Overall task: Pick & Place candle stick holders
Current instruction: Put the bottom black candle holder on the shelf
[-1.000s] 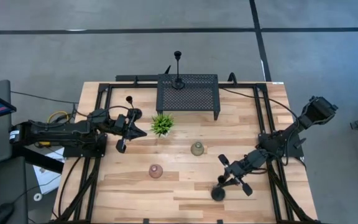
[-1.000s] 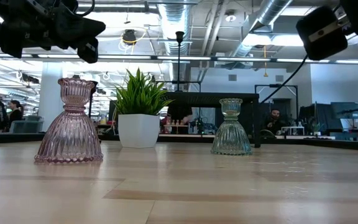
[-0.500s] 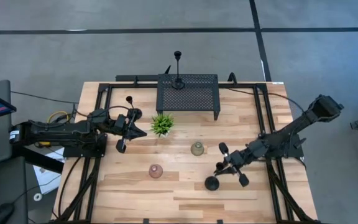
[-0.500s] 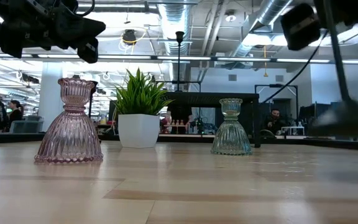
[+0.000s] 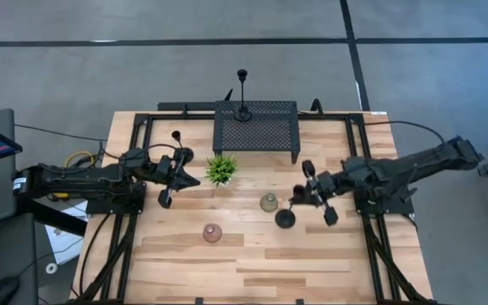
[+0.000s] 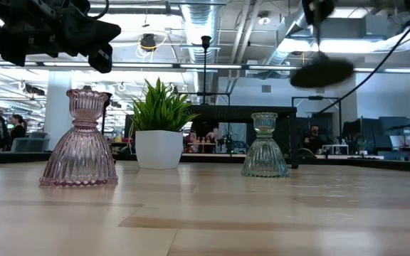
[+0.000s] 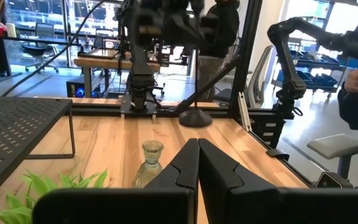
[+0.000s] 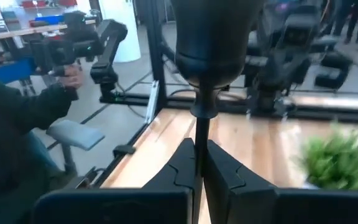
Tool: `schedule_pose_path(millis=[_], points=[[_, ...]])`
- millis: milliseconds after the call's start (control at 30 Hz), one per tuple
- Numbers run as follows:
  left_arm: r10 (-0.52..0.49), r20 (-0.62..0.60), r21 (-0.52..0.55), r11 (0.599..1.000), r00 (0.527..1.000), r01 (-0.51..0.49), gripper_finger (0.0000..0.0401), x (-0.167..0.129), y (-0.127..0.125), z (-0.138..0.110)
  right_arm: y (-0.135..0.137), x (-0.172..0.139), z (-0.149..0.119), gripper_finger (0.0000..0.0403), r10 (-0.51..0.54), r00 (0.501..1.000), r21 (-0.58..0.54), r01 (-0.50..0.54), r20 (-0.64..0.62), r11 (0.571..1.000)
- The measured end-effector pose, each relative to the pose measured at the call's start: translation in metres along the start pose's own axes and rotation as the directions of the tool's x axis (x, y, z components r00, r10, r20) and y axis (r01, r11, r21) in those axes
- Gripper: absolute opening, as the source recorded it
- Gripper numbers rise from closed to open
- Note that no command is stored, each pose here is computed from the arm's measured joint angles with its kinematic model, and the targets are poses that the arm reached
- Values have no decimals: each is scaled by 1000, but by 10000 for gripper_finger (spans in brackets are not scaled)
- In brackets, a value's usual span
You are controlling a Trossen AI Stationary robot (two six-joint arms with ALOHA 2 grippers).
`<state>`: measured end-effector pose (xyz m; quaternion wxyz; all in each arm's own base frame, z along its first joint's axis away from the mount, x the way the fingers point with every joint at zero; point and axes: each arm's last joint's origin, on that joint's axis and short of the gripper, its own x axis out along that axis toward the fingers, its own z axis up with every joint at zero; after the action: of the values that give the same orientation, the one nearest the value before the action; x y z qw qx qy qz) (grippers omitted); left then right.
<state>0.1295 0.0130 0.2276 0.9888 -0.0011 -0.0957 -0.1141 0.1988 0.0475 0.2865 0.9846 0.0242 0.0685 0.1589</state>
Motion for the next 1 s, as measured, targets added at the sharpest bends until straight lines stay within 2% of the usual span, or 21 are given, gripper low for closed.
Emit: schedule_pose_path(millis=[167, 300, 433, 600, 700, 1000], points=[[-1, 0, 0, 1000, 1000, 1, 4, 0, 0, 0, -28, -10, 33, 1, -129, 992, -57, 129, 10, 990], [-1, 0, 0, 1000, 1000, 1, 7, 0, 0, 0, -51, -21, 52, 1, -141, 987, -86, 147, 74, 985], [0, 1, 0, 1000, 1000, 0, 5, 0, 0, 0, -79, -26, 53, 0, -228, 972, -65, 232, 64, 971], [2, 3, 1, 1000, 1000, -2, 6, 0, 0, 0, -115, -22, 54, 0, -195, 977, -14, 197, 87, 980], [2, 4, 1, 1000, 1000, -2, 6, 0, 0, 0, -139, -18, 56, 0, -223, 972, 2, 224, 74, 975], [2, 1, 0, 1000, 1000, -2, 7, 0, 0, 0, -213, -18, 64, 0, -385, 922, 37, 383, 40, 923]])
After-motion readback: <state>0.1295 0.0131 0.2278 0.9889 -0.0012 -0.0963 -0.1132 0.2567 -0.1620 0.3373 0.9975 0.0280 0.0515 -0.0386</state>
